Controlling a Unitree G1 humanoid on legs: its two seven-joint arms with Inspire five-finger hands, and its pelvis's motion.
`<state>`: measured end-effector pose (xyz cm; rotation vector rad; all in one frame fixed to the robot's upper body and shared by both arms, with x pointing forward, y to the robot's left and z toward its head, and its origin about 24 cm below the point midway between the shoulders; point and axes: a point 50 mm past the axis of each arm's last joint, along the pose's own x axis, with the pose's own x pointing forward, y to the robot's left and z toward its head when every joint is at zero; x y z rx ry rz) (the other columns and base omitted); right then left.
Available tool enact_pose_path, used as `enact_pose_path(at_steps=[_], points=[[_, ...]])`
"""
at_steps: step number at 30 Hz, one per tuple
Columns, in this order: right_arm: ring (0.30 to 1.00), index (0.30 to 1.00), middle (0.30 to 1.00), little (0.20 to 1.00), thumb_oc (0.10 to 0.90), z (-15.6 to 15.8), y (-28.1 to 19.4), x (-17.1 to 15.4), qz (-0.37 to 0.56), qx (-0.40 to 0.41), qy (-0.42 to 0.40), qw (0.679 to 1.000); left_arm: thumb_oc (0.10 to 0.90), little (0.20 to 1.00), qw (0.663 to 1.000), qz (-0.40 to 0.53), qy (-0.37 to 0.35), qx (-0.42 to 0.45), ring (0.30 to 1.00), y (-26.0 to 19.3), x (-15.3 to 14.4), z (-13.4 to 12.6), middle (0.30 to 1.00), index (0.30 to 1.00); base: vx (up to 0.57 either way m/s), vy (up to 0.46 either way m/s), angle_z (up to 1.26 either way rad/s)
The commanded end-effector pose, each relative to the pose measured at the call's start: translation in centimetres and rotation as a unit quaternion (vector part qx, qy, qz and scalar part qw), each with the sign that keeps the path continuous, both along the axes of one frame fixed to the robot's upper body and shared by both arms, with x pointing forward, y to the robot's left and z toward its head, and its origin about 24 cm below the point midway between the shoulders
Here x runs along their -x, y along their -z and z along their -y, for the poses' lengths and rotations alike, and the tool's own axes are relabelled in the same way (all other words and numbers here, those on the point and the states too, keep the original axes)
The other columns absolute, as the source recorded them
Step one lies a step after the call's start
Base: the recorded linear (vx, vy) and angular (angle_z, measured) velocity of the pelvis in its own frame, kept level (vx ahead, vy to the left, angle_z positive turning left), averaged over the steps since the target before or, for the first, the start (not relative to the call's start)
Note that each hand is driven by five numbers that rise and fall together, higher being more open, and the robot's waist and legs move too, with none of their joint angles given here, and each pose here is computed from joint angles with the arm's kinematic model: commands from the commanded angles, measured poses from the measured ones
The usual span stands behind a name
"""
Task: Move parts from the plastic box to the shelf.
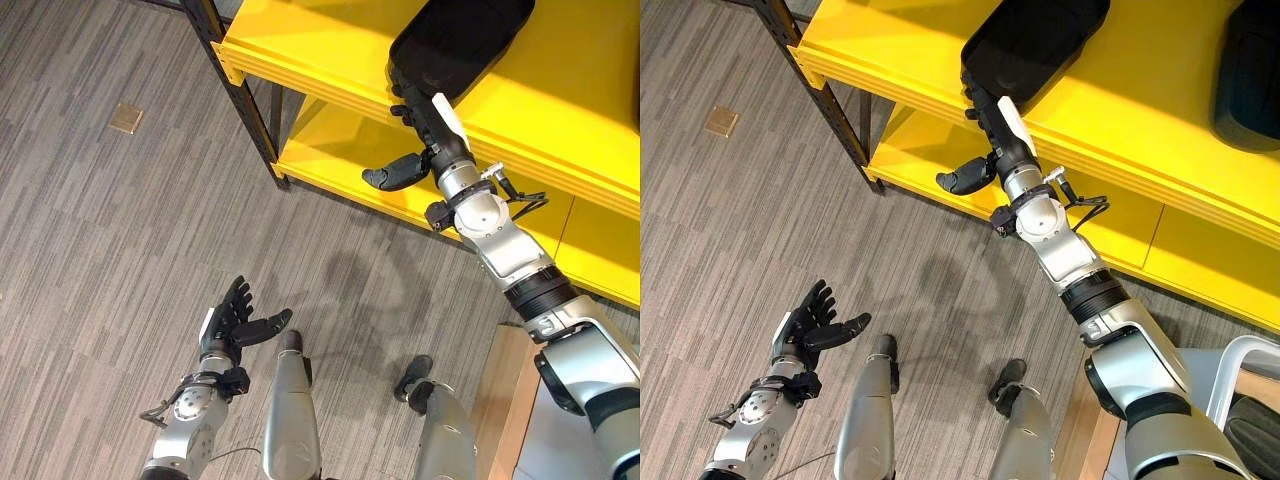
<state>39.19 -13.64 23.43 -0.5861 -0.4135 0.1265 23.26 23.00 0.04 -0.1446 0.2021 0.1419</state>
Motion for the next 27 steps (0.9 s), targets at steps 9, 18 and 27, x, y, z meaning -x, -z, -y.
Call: enact_pose_path(at_steps=[9,18,27], points=[[1.000,1.000,1.000,1.000,0.900,0.3,-9.7,1.2,0.168,0.018,0.009,0.986,0.900,1.000,0.995,0.102,0.017,-0.002,1.000,-3.8,-0.6,-0.2,1.000,1.000,0.00,0.000,0.00],[1.000,1.000,1.000,1.000,0.900,0.8,-10.3,1.4,0.175,0.023,0.013,0.984,0.900,1.000,0.995,0.103,0.016,-0.007,1.000,-3.8,-0.7,-0.4,1.000,1.000,-0.03,0.002,-0.02],[1.000,1.000,1.000,1.000,0.900,2.2,-10.1,1.6,0.164,0.017,0.017,0.986,0.900,1.000,0.995,0.095,0.013,-0.007,1.000,-3.6,-0.5,-0.8,1.000,1.000,0.00,0.000,-0.01]])
